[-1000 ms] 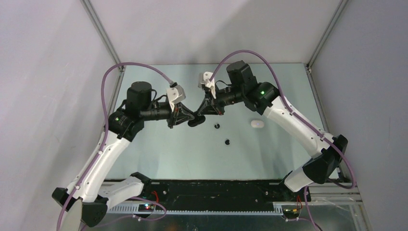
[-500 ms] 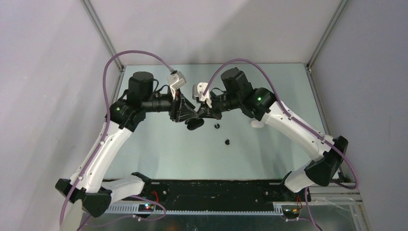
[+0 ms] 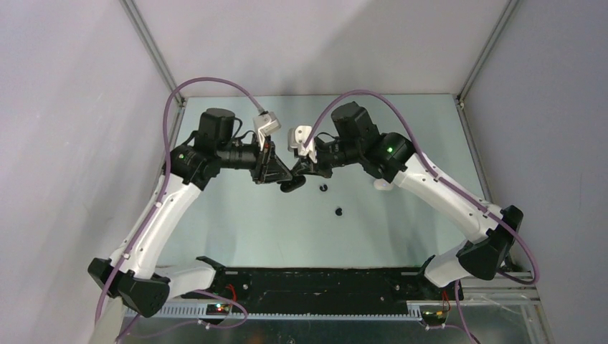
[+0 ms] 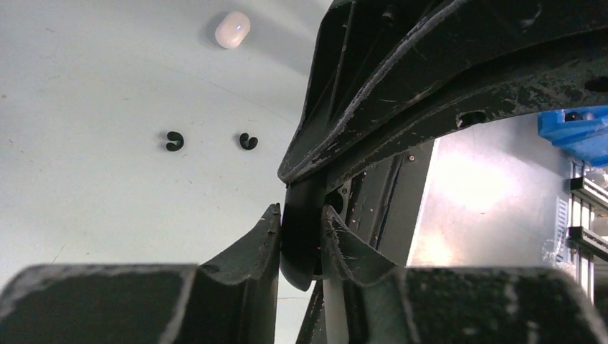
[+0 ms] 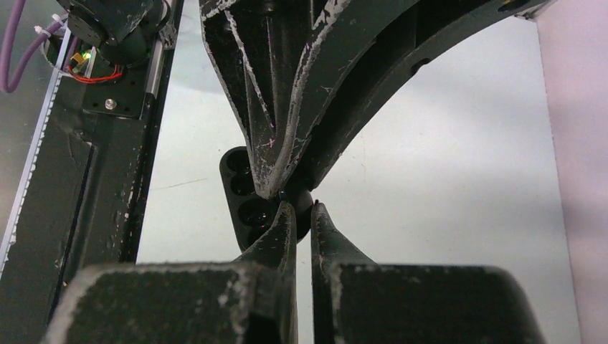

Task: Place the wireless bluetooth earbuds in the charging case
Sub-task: Pass from the right arm to the left, then pick up the right earbud from the center of the board.

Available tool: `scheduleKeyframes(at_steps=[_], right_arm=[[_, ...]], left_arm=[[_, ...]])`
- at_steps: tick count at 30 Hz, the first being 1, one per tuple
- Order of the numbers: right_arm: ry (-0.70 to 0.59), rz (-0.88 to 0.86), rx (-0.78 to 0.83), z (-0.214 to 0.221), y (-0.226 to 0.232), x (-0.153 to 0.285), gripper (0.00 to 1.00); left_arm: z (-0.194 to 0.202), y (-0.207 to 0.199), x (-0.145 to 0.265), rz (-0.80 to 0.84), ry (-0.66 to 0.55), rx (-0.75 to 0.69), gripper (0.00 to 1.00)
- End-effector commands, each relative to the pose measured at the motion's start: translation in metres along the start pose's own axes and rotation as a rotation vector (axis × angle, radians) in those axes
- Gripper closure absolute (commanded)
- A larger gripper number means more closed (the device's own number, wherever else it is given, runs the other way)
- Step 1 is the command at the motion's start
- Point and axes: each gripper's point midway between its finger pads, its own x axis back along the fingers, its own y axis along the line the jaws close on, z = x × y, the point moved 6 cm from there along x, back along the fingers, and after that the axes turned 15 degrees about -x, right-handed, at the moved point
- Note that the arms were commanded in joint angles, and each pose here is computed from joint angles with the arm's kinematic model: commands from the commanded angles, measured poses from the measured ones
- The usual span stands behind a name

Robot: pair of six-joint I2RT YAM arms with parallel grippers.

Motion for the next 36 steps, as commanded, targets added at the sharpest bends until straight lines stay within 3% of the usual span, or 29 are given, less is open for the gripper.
scheduleKeyframes(at_steps=[1, 8, 12, 15, 23, 28, 31, 36], right_arm=[[-0.039, 0.026, 0.049, -0.011, 0.002, 0.009, 1.00], [-0.037, 0.032, 0.043, -0.010, 0.002, 0.010, 1.00], [-0.036, 0.036, 0.032, -0.009, 0.001, 0.008, 1.00], [-0.040, 0.042, 0.006, -0.008, 0.000, 0.008, 0.87], [-0.120, 0.029, -0.090, -0.026, 0.004, 0.043, 0.67], [-0.191, 0.053, -0.140, -0.037, 0.008, 0.074, 0.61], [-0.169, 0.079, -0.190, -0.018, 0.004, 0.077, 0.61], [0.000, 0.119, -0.308, 0.060, -0.006, 0.064, 0.66]], left_arm=[[-0.010, -0.005, 0.005, 0.035, -0.030, -0.037, 0.75], [-0.007, -0.005, 0.004, 0.046, -0.021, -0.039, 0.83], [-0.007, -0.005, 0.004, 0.049, -0.020, -0.056, 0.98], [-0.008, -0.005, 0.005, 0.044, -0.022, -0.073, 1.00], [-0.010, -0.002, 0.011, -0.015, -0.015, -0.128, 1.00], [-0.008, 0.002, 0.012, -0.047, 0.001, -0.158, 1.00], [-0.007, 0.006, 0.014, -0.074, 0.013, -0.182, 1.00], [-0.014, 0.011, 0.024, -0.157, 0.036, -0.266, 1.00]])
